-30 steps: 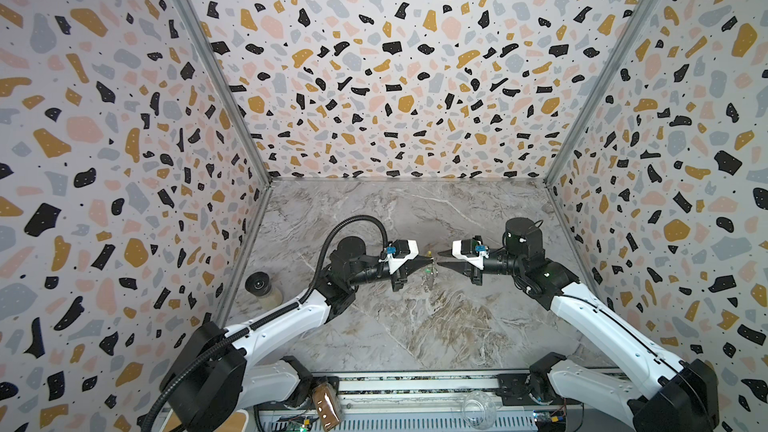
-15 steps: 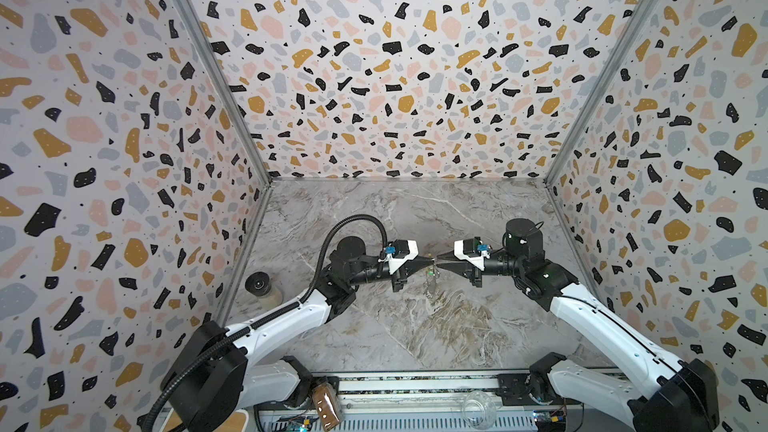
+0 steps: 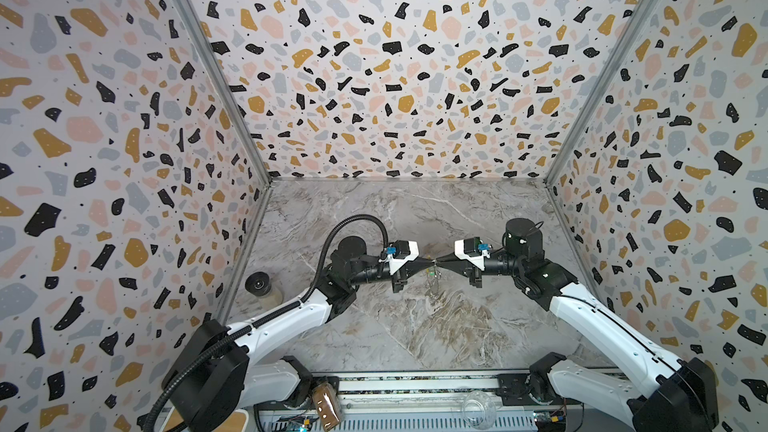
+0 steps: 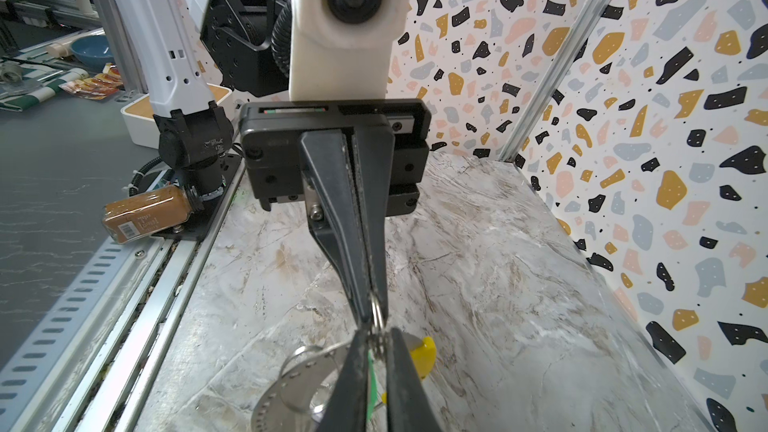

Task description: Remove the keys from the keyring

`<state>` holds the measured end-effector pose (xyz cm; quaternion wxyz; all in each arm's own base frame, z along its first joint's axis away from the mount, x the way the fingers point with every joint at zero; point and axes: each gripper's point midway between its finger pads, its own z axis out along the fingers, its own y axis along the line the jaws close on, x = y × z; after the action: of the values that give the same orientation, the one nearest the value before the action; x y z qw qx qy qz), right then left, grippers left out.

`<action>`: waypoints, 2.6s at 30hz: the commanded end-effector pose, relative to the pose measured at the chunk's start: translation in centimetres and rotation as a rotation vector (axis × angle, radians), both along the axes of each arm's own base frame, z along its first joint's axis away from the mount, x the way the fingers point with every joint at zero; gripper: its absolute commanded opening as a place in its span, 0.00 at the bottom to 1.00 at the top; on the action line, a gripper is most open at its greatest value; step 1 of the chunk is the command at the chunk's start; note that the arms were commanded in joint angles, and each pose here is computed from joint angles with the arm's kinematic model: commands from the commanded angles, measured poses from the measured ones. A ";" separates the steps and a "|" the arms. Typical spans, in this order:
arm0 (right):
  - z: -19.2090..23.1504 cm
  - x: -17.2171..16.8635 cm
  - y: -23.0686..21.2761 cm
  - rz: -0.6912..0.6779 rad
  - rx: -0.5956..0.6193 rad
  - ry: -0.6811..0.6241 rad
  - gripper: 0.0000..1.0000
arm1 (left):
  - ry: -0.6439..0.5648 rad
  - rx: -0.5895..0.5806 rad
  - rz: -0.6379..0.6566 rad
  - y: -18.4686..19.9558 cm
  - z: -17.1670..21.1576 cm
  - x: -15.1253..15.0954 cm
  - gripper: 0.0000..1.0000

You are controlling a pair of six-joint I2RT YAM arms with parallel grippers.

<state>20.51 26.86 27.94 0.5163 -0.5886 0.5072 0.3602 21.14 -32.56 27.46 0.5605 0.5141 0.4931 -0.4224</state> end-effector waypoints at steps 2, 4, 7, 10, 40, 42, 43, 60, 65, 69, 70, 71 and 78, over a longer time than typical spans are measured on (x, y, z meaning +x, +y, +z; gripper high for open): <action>0.2 0.0 0.0 0.007 0.007 -0.003 0.09 | -0.086 -0.060 -0.019 -0.2 3.3 -0.1 0.00; 0.3 0.0 0.0 0.001 0.005 -0.004 0.07 | -0.085 -0.052 -0.017 -0.2 3.1 0.0 0.00; 0.2 0.2 -0.1 -0.009 -0.008 -0.009 0.03 | -0.086 -0.007 -0.002 -0.3 2.4 0.4 0.00; 0.1 0.5 -0.2 -0.026 -0.034 -0.007 0.01 | -0.124 0.103 0.032 -0.1 1.3 1.0 0.13; -1.7 1.9 -0.2 -0.082 -0.187 0.099 0.00 | -0.471 0.559 0.132 -1.0 -0.7 2.3 0.26; -1.9 1.9 -0.1 -0.082 -0.194 0.104 0.00 | -0.477 0.557 0.139 -1.1 -0.5 2.3 0.26; -2.0 1.9 -0.1 -0.082 -0.196 0.106 0.00 | -0.480 0.554 0.145 -1.1 -0.4 2.4 0.25; -1.9 1.6 0.5 -0.068 -0.202 0.095 0.00 | -0.456 0.584 0.140 -1.4 -1.6 2.3 0.18; -1.7 1.4 0.5 -0.061 -0.201 0.073 0.00 | -0.439 0.618 0.154 -1.2 -2.2 2.6 0.18; -1.8 1.3 0.6 -0.058 -0.205 0.066 0.00 | -0.434 0.613 0.154 -1.3 -2.1 2.6 0.13; -1.8 1.3 0.6 -0.056 -0.207 0.067 0.00 | -0.432 0.609 0.152 -1.3 -2.0 2.6 0.13; -1.9 1.2 0.7 -0.052 -0.207 0.064 0.00 | -0.431 0.606 0.154 -1.4 -1.9 2.6 0.12; -2.2 1.3 0.6 -0.058 -0.223 0.051 0.00 | -0.417 0.583 0.144 -1.7 -1.5 2.4 0.12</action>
<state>22.09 27.19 23.53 0.4227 -0.6106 0.5971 0.3033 23.48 -33.31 23.53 0.4795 0.7020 0.5171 -0.0990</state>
